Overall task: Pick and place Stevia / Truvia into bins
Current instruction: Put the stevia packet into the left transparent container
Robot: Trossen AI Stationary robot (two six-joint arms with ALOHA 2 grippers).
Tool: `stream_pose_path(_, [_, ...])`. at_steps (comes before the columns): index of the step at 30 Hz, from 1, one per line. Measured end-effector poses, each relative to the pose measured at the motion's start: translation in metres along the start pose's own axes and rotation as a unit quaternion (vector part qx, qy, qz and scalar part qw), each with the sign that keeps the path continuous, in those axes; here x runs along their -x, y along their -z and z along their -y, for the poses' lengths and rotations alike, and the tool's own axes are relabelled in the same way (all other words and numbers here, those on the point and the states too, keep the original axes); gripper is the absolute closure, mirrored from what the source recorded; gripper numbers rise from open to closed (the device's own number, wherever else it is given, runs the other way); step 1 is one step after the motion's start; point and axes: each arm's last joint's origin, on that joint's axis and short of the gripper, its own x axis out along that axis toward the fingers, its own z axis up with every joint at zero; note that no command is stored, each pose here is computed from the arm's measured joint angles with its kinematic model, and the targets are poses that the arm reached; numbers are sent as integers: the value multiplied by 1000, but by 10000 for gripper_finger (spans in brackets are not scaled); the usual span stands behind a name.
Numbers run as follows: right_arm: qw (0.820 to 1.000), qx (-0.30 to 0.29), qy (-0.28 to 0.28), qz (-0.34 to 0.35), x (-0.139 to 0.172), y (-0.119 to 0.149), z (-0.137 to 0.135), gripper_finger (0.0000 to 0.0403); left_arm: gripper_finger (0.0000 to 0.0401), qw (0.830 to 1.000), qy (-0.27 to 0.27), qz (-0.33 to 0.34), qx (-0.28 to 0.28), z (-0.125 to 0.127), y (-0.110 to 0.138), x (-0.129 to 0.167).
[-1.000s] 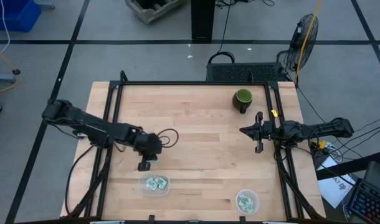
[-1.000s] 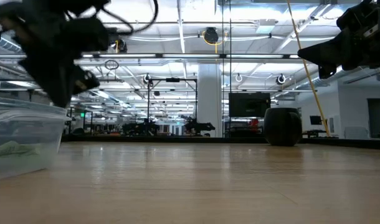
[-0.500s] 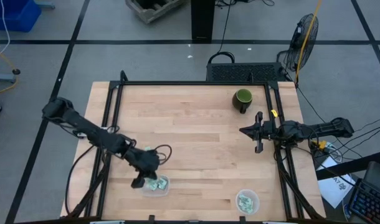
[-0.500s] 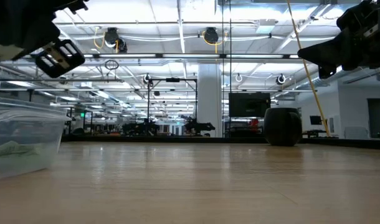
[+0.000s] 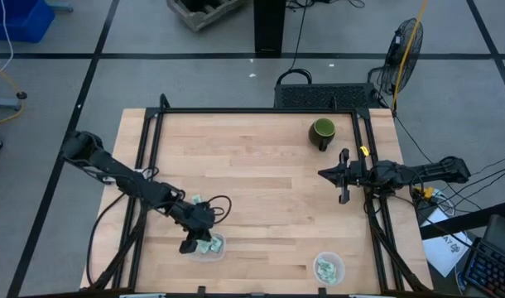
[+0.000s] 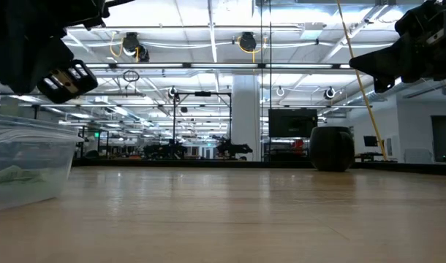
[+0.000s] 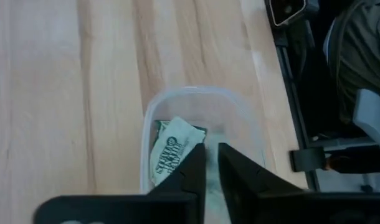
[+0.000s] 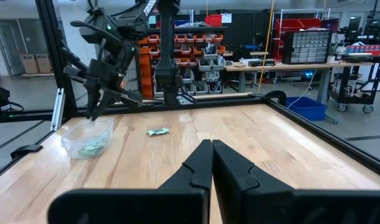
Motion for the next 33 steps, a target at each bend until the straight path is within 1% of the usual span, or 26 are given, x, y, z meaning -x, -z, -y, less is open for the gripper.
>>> stream_pose_path(4, [1000, 0, 0, 0, 0, 0, 0, 399, 310, 1000, 7, 3, 10, 1, -1, 0])
stream_pose_path(6, [1000, 0, 0, 0, 0, 0, 0, 399, 287, 1000, 3, 8, 10, 1, -1, 0])
stream_pose_path(9, [1000, 0, 0, 0, 0, 0, 0, 399, 261, 1000, -5, 1, -9, 0, 0, 0])
stream_pose_path(11, [1000, 0, 0, 0, 0, 0, 0, 398, 253, 1000, -16, -8, -20, -2, 2, 1])
stream_pose_path(14, [1000, 0, 0, 0, 0, 0, 0, 399, 250, 998, -64, -19, -16, -6, 7, 6])
stream_pose_path(18, [1000, 0, 0, 0, 0, 0, 0, 399, 249, 988, -152, -21, -19, -12, 13, 18])
stream_pose_path(21, [1000, 0, 0, 0, 0, 0, 0, 398, 249, 976, -217, -21, -16, -16, 18, 28])
stream_pose_path(25, [1000, 0, 0, 0, 0, 0, 0, 399, 249, 958, -284, -34, 2, -22, 25, 33])
stream_pose_path(29, [1000, 0, 0, 0, 0, 0, 0, 399, 249, 945, -322, -52, 24, -29, 30, 33])
stream_pose_path(33, [1000, 0, 0, 0, 0, 0, 0, 398, 249, 940, -333, -59, 40, -36, 36, 32])
